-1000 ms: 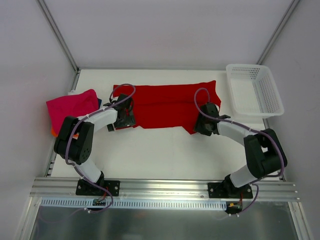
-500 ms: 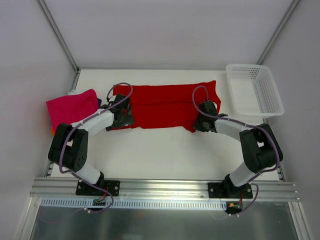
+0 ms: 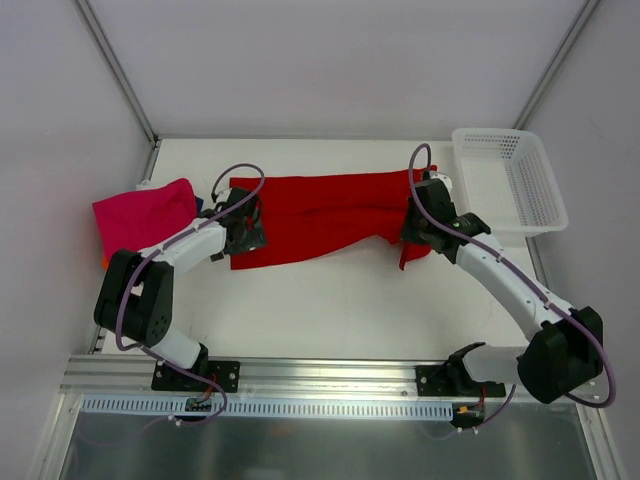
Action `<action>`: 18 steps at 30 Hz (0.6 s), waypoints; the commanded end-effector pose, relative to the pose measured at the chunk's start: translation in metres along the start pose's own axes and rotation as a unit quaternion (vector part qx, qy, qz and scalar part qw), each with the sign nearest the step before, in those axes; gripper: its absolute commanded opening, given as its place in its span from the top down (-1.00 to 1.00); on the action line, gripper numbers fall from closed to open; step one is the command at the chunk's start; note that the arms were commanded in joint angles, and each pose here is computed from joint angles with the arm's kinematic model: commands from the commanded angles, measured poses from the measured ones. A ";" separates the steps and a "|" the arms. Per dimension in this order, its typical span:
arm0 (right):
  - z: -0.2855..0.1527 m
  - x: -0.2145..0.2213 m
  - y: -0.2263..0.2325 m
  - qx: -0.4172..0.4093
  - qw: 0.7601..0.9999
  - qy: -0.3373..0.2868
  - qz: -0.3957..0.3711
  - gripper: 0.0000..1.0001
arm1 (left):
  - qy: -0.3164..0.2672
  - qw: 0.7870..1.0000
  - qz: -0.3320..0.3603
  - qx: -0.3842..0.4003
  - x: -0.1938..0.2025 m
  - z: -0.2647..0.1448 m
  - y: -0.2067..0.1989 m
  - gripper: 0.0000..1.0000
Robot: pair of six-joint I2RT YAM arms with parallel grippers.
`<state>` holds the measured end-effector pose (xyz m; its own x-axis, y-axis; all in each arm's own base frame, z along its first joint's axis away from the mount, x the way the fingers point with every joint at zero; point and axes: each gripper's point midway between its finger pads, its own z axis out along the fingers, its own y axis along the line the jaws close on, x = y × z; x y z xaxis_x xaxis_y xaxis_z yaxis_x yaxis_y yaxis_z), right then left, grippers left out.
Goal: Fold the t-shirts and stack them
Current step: Fold the tshirt
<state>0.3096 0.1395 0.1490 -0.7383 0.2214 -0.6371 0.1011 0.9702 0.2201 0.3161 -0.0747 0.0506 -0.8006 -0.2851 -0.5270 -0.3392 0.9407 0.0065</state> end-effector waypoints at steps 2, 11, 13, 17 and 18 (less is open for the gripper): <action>-0.014 0.013 -0.026 0.051 0.998 0.024 -0.031 0.57 | 0.017 1.000 0.013 0.001 0.007 0.001 -0.002 -0.98; 0.006 0.042 -0.025 0.043 0.997 0.052 -0.027 -0.01 | 0.013 1.000 0.022 -0.007 0.008 -0.001 0.005 -0.98; 0.008 0.049 -0.033 0.058 0.997 0.054 -0.027 -0.02 | 0.015 1.000 0.024 -0.014 0.010 0.000 0.008 -0.98; 0.007 0.056 -0.049 0.091 0.994 0.052 -0.027 -0.04 | 0.024 0.999 0.016 -0.036 0.017 0.004 0.015 -0.91; 0.008 0.056 -0.053 0.104 0.993 0.050 -0.027 -0.04 | 0.024 0.999 0.013 -0.044 0.018 0.006 0.018 -0.87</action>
<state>0.2703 0.1138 0.0941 -0.8267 0.1511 -0.5420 0.1345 0.9884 0.0704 0.3101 -0.0718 0.0430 -0.8185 -0.2769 -0.5034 -0.3391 0.9401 0.0342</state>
